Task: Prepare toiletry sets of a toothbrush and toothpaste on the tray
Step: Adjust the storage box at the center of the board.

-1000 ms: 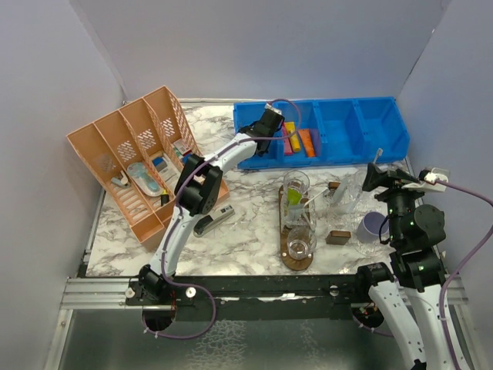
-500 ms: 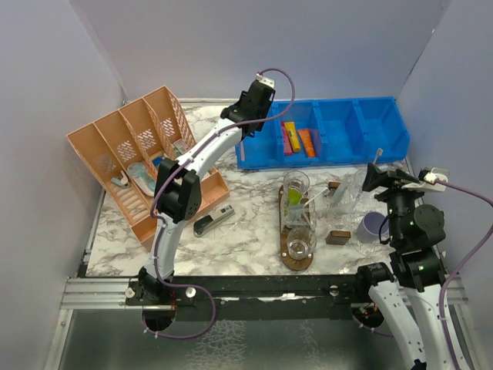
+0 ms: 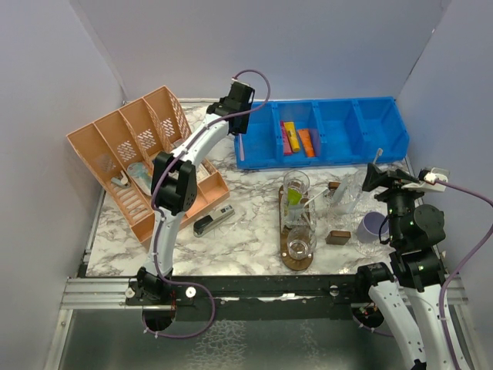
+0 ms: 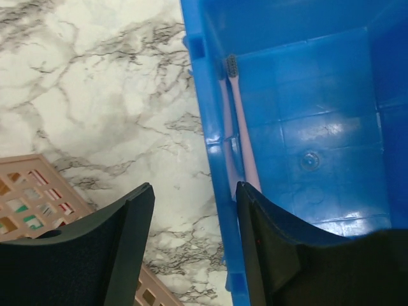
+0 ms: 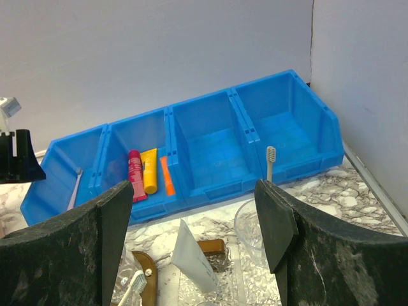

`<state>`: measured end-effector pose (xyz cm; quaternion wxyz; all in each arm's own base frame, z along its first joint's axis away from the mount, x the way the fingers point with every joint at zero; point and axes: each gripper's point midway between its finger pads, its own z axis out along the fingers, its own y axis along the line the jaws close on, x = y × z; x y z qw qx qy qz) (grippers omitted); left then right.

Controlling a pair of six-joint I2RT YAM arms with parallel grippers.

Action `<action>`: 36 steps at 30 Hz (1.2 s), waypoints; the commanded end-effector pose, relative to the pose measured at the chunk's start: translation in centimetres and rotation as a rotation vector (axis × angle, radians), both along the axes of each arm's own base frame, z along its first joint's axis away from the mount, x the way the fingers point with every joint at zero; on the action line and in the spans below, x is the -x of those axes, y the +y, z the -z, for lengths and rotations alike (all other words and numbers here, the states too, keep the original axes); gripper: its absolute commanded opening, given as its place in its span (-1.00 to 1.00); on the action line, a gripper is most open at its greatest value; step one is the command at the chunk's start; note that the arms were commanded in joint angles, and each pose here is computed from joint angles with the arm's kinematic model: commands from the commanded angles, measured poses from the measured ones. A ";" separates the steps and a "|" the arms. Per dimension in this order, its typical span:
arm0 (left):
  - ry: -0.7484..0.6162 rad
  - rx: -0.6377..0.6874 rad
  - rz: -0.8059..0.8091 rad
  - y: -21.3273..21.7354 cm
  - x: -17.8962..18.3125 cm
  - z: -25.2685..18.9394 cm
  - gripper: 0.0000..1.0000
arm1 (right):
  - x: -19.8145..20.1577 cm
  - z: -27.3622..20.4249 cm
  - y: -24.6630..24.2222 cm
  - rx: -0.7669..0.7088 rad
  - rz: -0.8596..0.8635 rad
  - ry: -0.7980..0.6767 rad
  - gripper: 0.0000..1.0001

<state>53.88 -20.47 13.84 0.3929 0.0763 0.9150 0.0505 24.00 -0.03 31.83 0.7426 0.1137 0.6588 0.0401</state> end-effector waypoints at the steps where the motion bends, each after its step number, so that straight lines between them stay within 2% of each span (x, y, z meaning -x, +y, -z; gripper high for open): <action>1: 0.097 0.055 0.036 -1.3 0.3 3.1 0.03 | -0.1 0.0 0.1 -0.009 0.000 -0.008 0.54; 6: 0.120 0.057 0.029 -1.2 0.4 4.4 -0.43 | 0.0 0.0 0.0 -0.008 0.002 -0.009 0.54; 13: 0.038 0.040 0.017 -0.7 -0.6 0.9 -0.99 | 0.0 0.0 0.1 -0.009 -0.001 -0.010 0.54; 24: -0.140 -0.003 0.024 -1.3 -0.6 -7.1 -1.00 | -0.1 0.1 0.1 -0.009 -0.002 -0.007 0.54; 27: -0.142 -0.023 0.018 -1.1 -0.8 -6.2 -1.00 | -0.2 0.1 0.1 -0.009 0.000 -0.005 0.54; 31: -0.081 -0.076 0.001 -0.6 -0.2 -4.1 -1.00 | -0.2 0.2 0.1 -0.009 0.001 -0.004 0.54; 35: -0.171 -0.064 -0.003 -0.6 0.7 -5.0 -1.00 | -0.3 0.2 0.2 -0.009 -0.003 0.000 0.54; 36: -0.158 -0.068 -0.003 -0.3 0.8 -4.6 -1.00 | -0.3 0.3 0.2 -0.007 -0.007 0.000 0.54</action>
